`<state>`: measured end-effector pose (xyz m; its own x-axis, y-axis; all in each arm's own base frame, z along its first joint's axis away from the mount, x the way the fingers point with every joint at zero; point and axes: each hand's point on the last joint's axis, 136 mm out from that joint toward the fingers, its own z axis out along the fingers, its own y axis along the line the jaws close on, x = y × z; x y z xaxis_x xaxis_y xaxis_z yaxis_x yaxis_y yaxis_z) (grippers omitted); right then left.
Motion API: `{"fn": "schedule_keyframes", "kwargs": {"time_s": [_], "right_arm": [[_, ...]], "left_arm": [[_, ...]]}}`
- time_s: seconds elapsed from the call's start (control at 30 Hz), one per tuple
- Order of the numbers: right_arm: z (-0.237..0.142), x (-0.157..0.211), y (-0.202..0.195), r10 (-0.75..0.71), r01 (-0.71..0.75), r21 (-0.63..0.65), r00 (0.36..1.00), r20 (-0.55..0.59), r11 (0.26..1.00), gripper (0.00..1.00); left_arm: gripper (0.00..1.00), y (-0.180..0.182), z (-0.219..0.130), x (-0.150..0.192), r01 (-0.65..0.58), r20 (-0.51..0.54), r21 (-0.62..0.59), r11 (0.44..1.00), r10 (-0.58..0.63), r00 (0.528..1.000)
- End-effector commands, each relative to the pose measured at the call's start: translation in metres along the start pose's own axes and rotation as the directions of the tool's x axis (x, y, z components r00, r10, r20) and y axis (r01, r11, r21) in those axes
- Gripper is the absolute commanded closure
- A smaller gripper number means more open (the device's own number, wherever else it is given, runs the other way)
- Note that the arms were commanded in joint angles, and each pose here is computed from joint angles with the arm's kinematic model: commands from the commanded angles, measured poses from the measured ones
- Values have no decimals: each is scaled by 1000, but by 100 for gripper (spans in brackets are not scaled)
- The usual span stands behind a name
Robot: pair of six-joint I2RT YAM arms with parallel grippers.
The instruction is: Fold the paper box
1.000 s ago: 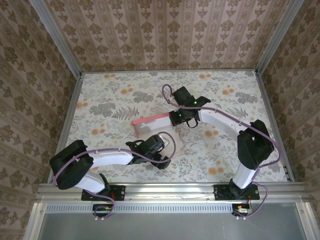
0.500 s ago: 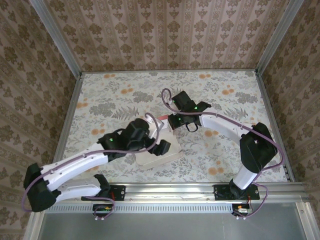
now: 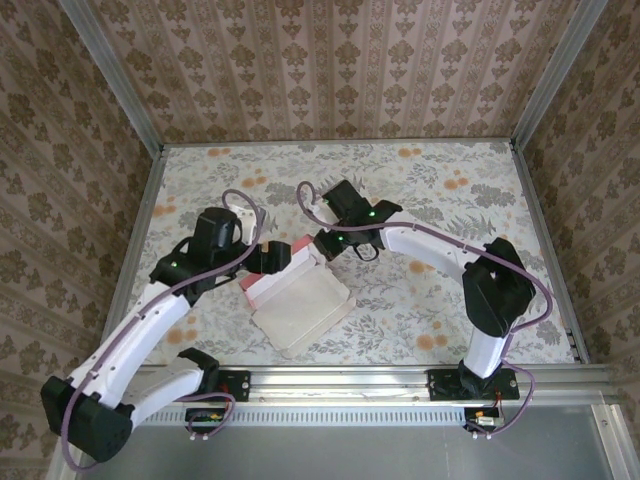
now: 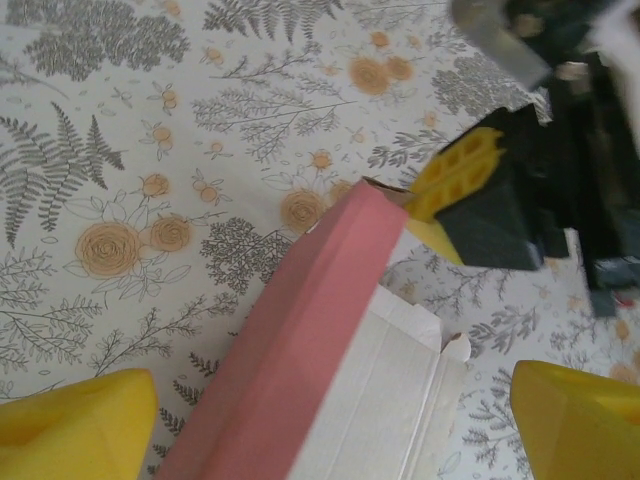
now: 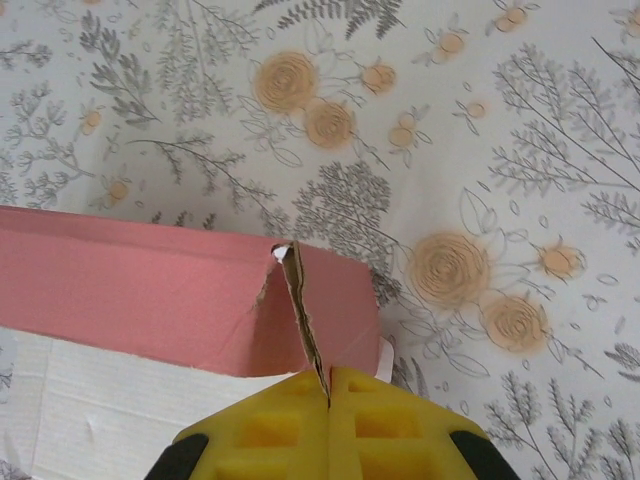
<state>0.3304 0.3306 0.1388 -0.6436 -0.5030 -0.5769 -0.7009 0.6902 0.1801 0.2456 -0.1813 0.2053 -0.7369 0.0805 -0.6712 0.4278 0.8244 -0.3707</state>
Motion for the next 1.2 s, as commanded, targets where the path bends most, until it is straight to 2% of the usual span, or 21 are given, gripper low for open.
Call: {"fn": "schedule_keyframes", "kwargs": {"time_s": [0.0,0.2,0.37,0.7,0.87,1.03,1.17], "right_arm": [[3,-4,13,-29,28,-28,1000,-3,999,95],[7,-5,19,0,0,-9,1000,3,1000,94],[9,-4,20,19,-19,23,1000,-12,1000,94],[11,-1,25,66,-65,54,998,-8,996,91],[17,7,27,64,-62,73,998,-19,995,90],[20,12,30,71,-70,76,997,-15,995,85],[22,16,30,81,-81,85,997,-6,993,87]], "left_arm": [[9,5,21,1,69,-8,88,994,-69,998],[9,16,47,-10,82,54,114,990,-88,995],[10,19,62,-4,96,38,129,987,-102,994],[11,36,70,18,105,13,58,993,-106,994],[12,36,74,17,109,32,74,991,-112,993],[12,35,75,15,112,34,76,991,-115,993],[12,36,75,15,112,34,73,991,-115,993]]}}
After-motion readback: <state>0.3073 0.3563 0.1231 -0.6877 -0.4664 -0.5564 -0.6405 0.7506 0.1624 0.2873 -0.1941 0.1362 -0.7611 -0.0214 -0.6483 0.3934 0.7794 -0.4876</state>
